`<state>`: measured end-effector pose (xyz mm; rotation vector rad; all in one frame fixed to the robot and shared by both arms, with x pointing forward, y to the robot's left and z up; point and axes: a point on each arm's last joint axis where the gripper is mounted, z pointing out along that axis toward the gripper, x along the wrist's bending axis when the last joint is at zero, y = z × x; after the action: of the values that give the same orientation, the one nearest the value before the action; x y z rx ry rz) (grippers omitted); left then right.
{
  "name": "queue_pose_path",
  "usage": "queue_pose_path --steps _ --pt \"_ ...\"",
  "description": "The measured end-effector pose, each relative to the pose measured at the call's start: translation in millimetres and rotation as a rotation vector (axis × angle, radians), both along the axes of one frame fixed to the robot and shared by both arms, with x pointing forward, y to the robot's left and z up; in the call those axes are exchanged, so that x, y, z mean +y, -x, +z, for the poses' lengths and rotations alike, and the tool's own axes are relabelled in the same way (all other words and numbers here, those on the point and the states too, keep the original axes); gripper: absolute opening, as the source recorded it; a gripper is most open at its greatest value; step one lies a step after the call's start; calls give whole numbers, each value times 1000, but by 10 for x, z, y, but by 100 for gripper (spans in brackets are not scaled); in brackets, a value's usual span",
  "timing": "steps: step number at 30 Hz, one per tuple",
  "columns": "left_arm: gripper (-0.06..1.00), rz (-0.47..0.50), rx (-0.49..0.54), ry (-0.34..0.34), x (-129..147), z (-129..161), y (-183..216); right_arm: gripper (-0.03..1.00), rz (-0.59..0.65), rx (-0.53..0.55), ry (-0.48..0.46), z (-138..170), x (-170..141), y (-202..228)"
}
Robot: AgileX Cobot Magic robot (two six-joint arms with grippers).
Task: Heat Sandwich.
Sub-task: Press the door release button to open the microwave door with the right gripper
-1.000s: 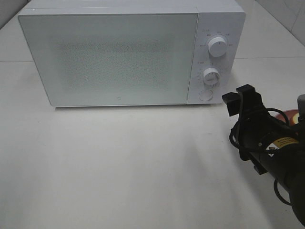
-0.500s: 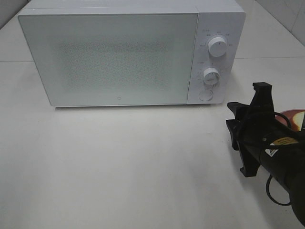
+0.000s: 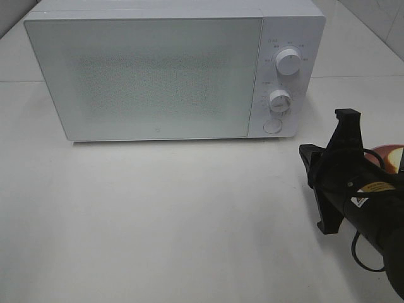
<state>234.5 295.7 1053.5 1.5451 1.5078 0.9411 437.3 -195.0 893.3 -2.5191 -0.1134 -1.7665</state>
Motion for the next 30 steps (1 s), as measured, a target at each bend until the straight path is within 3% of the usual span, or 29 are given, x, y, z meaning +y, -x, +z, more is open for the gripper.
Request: queue_pose_path --steps 13,30 --pt "99 0 0 0 0 0 0 2 -2 70 18 -139 32 -24" --pt "99 0 0 0 0 0 0 2 -29 123 -38 -375 290 -493"
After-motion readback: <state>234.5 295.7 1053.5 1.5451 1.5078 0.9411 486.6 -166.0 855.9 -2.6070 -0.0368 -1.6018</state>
